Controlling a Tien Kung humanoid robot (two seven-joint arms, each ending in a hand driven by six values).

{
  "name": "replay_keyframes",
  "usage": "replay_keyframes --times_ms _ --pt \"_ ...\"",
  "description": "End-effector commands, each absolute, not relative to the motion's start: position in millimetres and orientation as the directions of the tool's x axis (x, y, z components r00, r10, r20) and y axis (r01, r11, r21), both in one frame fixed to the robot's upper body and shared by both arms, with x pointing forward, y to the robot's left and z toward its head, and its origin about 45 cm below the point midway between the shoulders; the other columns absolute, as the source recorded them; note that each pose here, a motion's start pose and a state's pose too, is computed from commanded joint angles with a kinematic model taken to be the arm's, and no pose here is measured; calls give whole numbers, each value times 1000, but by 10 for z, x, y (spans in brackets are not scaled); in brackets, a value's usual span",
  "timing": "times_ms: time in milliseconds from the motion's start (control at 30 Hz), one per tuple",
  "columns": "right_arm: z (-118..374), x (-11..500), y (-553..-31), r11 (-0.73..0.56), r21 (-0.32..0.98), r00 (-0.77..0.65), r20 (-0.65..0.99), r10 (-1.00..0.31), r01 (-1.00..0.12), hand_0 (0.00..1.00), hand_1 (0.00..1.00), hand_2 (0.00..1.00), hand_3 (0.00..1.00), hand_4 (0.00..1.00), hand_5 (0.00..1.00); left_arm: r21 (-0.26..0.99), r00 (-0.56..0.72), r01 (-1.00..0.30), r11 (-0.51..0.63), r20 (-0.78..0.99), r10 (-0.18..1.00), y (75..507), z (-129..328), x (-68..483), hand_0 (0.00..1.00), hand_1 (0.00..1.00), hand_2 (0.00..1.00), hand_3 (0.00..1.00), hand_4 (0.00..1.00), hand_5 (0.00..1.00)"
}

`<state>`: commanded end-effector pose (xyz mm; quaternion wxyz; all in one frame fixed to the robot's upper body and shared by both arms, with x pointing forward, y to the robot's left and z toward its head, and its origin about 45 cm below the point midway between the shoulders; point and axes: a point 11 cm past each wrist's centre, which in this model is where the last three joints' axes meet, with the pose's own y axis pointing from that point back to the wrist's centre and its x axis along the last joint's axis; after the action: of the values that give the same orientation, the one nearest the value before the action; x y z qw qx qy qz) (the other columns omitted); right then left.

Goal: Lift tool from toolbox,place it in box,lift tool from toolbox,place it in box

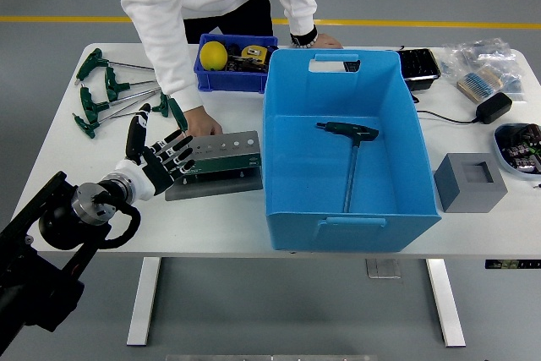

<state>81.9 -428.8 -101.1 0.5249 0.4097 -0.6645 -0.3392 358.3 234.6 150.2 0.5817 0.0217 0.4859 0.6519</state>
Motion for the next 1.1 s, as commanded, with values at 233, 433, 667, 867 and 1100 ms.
replay_keyframes --times_ms 233,433,667,867,1100 --pt "-1008 830 -4288 434 880 -113 420 -901 -191 667 641 707 573 826 742 654 -312 -740 158 -543 780 2335 1538 3625 212 339 749 837 915 947" --pt "-1006 841 -4289 434 880 -110 421 -901 -192 666 641 707 573 825 742 644 -308 -744 177 -566 765 2272 1570 3666 213 340 749 837 917 947" --pt "-1002 857 -4290 434 880 -106 421 -901 -195 666 642 707 573 825 742 614 -282 -761 210 -604 745 2141 1659 3753 214 351 748 807 923 952" --pt "-1003 854 -4290 433 880 -106 420 -901 -195 667 642 707 573 825 744 586 -271 -780 222 -635 724 2091 1784 3805 219 365 744 772 927 954" --pt "-1006 838 -4288 433 881 -110 419 -901 -193 667 642 707 573 826 744 519 -210 -817 251 -673 709 2038 2087 3851 231 403 724 710 926 945"
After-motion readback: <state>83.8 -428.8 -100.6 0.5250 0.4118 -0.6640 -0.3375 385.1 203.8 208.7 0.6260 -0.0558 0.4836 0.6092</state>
